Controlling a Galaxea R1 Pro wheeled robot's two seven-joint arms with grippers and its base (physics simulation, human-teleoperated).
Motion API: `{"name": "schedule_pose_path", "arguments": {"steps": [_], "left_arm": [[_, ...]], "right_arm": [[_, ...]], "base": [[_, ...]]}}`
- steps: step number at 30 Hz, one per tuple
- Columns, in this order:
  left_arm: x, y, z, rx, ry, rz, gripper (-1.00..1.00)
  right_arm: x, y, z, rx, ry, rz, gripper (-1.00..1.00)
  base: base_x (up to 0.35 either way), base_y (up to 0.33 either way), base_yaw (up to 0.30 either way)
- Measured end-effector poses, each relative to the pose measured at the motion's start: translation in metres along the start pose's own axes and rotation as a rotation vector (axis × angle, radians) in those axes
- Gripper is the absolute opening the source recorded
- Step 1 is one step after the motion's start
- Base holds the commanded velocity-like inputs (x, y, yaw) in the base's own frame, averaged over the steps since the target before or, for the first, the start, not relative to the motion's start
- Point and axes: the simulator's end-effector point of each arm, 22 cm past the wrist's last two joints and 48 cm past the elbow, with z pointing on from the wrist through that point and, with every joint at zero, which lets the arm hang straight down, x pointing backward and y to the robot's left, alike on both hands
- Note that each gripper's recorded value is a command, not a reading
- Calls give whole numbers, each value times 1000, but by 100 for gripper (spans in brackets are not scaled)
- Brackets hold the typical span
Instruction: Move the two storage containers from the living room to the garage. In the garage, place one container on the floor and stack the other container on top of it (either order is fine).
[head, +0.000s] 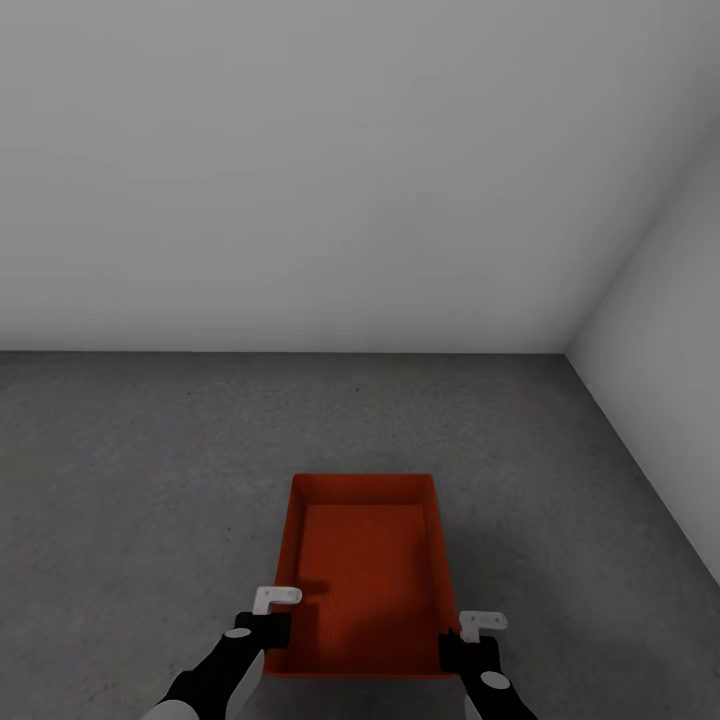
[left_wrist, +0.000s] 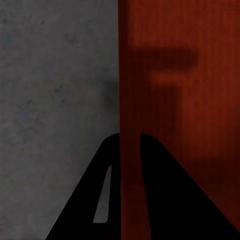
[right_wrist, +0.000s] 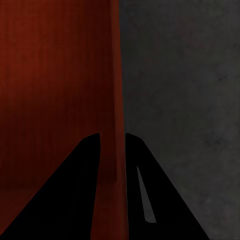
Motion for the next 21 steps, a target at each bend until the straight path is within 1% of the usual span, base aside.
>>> {"name": "schedule_pose_path", "arguments": {"steps": [21], "left_arm": [[0, 0, 0, 0, -1, 0, -100]], "right_arm": [[0, 0, 0, 0, -1, 0, -100]], "base": [[0, 0, 0]]}}
